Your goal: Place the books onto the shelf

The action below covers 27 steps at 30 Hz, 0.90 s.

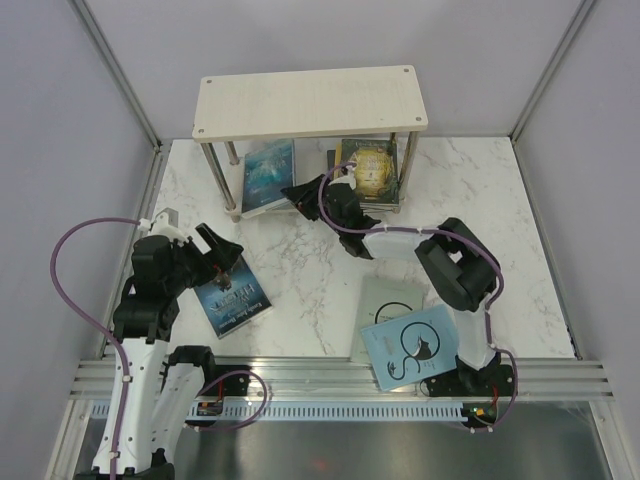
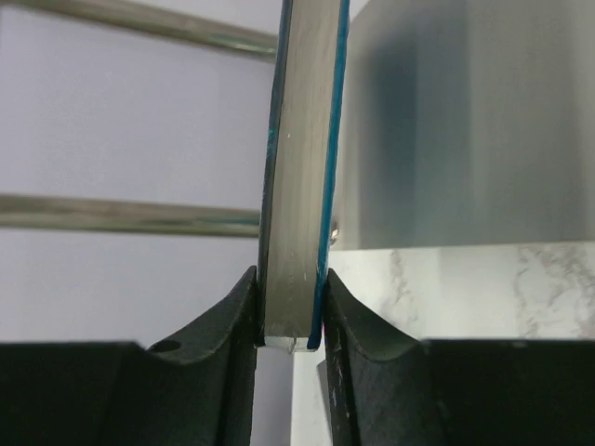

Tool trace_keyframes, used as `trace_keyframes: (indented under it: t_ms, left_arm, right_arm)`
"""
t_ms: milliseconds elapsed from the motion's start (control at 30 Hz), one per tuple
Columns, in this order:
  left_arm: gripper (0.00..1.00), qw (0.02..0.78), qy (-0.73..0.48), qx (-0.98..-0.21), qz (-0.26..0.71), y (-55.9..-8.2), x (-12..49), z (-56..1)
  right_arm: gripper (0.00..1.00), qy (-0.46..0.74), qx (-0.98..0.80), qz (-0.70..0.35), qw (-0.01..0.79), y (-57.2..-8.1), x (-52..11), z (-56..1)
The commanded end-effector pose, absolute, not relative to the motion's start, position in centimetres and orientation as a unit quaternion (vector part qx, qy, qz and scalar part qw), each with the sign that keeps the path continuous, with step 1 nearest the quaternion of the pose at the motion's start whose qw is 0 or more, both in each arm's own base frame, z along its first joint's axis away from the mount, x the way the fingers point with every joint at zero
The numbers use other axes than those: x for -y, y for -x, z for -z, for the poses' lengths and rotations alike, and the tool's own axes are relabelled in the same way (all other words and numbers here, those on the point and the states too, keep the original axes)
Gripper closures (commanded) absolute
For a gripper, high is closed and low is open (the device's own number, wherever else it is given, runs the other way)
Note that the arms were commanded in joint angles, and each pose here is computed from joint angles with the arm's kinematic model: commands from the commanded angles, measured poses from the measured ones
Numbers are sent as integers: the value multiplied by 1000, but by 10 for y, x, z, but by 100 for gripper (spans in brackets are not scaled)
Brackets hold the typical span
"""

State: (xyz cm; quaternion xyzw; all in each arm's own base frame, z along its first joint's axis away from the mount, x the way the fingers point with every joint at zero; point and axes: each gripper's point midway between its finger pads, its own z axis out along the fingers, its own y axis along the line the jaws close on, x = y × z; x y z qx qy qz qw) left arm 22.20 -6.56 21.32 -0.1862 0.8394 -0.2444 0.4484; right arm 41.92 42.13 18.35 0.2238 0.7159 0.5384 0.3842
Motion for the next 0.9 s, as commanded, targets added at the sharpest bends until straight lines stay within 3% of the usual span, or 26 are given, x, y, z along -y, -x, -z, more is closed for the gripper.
trace_keyframes:
  t_ms: [0,467,500,533,633,867]
  left_arm:
    - [0,459,158,-840,244,-221,67,-220]
    - [0,451,153,-842,253,-228,71,-215]
    - [0,453,153,-841,254,-228,71,-216]
    - [0,453,153,-841,255,-228,72,-216]
    - [0,453,154,-840,254,-228,71,-216]
    - [0,457,152,-838,256,-227,72,-217]
  right_arm:
    - [100,-228,-609,-610,453,-452,-426,-279]
    - [100,-213,-682,-581,390,-465,-463,-208]
    - [97,-210,-691,-575,383,-462,-463,-202]
    - [77,-208,-696,-572,381,-461,-463,-201]
    - [40,-205,-715,-554,374,-457,-459,-191]
    - [34,-216,-760,-497,360,-436,-428,-177]
